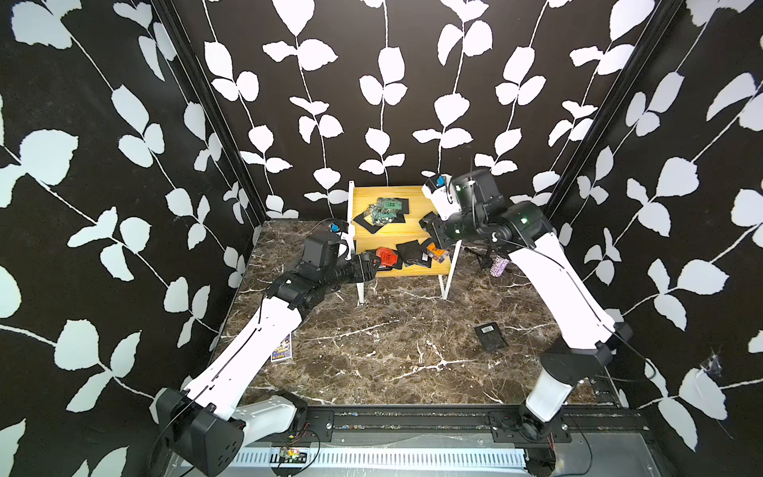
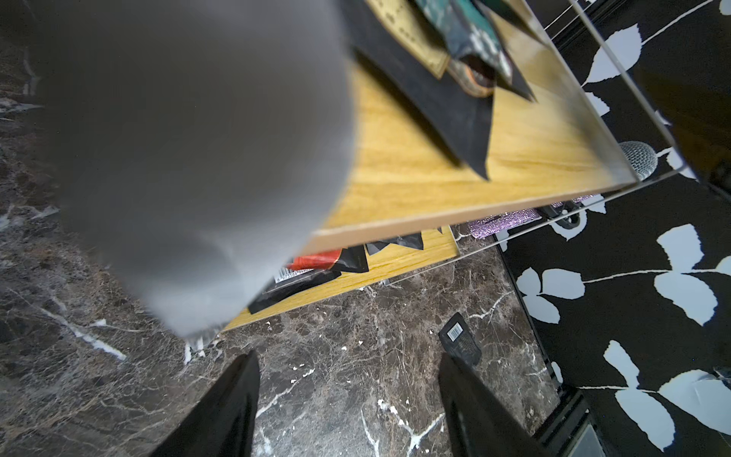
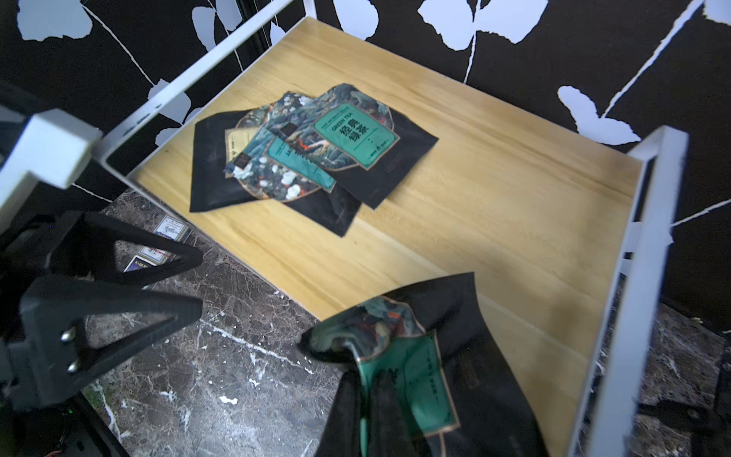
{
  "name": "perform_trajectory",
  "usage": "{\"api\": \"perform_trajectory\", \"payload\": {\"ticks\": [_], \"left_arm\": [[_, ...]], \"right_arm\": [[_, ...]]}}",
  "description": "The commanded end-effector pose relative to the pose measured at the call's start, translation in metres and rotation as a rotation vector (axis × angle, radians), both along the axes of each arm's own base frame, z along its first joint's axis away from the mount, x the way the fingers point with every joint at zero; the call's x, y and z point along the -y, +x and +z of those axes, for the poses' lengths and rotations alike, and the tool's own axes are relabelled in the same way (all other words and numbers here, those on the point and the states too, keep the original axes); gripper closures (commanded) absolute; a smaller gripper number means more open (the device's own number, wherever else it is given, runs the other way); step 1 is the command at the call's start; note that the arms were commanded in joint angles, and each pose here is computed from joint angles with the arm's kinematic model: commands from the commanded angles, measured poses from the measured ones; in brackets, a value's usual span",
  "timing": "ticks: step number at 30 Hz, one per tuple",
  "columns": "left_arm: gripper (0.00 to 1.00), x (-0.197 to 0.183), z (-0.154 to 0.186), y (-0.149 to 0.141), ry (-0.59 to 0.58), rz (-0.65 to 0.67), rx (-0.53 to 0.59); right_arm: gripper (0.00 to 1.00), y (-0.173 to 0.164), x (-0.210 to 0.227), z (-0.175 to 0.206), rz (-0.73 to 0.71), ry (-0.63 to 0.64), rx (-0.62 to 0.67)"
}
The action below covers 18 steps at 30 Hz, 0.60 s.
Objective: Remove the tea bags from the shelf
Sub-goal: Pick up the tea bag from the shelf.
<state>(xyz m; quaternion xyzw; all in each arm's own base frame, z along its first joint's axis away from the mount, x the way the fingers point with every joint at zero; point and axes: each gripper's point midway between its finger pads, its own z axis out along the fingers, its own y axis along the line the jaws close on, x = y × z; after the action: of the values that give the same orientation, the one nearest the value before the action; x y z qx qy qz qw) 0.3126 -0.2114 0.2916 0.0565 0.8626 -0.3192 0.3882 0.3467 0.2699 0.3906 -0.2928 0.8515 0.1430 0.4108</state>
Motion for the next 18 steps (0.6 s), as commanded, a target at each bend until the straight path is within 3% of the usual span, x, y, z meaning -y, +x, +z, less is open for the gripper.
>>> {"api": "perform_trajectory", "payload": {"ticks": [1, 10, 18], "left_arm": [[0.33, 0.007, -0.004, -0.007, 0.010, -0.048, -0.017], [0.33, 0.011, -0.020, -0.015, 0.039, -0.082, -0.032], [0.33, 0.017, -0.039, -0.025, 0.071, -0.119, -0.043]], "right_arm": [[1.00, -0.006, -0.001, 0.006, 0.012, 0.028, 0.034], [1.00, -0.047, 0.021, -0.005, 0.027, 0.063, 0.061], [1.00, -0.075, 0.048, -0.053, -0.034, 0.094, 0.017]]}}
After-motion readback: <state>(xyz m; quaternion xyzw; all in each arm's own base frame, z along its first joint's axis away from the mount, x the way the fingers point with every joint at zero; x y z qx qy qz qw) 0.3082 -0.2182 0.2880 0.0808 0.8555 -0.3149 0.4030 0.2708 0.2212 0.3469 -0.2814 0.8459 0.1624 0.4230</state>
